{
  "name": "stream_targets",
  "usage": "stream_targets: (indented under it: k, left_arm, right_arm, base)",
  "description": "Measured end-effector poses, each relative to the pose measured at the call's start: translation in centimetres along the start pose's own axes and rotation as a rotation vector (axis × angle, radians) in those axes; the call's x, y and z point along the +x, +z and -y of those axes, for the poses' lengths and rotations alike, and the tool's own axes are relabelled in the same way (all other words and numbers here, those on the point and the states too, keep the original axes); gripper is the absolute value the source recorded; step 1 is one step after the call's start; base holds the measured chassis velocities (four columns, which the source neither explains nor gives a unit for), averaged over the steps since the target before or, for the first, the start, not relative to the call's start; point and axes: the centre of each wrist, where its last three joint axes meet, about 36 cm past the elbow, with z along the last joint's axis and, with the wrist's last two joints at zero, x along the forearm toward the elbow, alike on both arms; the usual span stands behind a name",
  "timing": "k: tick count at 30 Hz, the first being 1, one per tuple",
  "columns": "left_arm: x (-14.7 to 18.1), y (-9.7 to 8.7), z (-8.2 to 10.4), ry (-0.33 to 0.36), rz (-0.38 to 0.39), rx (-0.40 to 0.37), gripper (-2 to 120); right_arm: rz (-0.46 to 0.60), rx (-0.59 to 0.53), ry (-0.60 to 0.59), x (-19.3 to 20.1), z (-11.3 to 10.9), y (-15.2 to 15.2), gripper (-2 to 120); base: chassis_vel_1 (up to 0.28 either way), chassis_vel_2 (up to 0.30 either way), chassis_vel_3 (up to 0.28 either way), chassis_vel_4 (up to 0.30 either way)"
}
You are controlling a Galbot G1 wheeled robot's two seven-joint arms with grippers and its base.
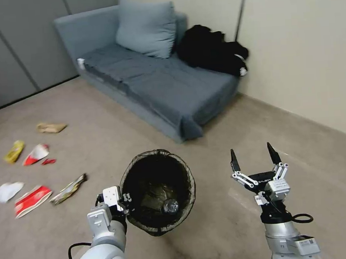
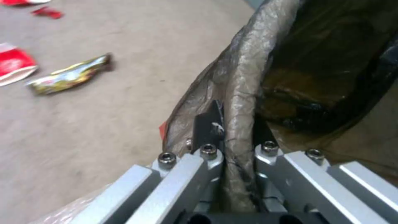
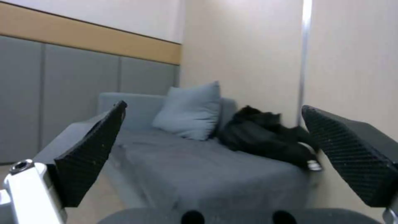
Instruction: Pick up the trash bin, then pick up the garbage from the floor and place it into the trash bin.
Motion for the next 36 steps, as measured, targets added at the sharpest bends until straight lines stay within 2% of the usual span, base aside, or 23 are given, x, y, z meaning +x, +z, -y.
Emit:
stream_targets:
  k: [36]
  left_arm:
    - [-0.04, -0.08, 0.04, 0.0, 0.003, 0.002, 0]
  right_arm:
    - [0.005, 0.002, -0.011, -0.19, -0.29, 0.05, 100]
  base:
    - [0.127, 0.126, 0.126, 0.125]
